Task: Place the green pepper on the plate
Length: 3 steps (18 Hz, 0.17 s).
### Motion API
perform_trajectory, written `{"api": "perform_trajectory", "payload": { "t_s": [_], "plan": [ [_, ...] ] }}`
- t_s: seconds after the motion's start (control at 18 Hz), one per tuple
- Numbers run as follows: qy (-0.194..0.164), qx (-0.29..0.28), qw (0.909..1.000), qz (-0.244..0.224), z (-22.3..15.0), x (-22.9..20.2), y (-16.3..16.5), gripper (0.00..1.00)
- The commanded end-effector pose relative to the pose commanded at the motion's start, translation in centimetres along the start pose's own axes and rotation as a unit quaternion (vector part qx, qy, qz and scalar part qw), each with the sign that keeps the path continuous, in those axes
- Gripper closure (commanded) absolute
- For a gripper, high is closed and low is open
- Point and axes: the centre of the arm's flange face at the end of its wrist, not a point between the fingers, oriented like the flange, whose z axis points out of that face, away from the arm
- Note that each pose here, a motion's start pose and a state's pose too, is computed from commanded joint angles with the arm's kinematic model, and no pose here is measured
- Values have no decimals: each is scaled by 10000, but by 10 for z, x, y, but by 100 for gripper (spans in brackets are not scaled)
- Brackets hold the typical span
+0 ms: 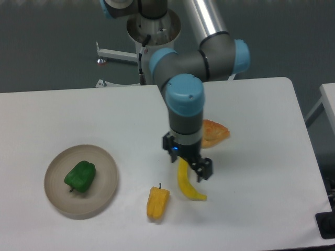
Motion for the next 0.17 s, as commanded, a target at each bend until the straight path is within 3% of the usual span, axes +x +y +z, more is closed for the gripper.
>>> {"api": "perform_trajectory", "payload": {
  "t_s": [0.17],
  "plan": [
    [5, -21, 10000, 48, 7, -5, 5, 0]
  ]
}}
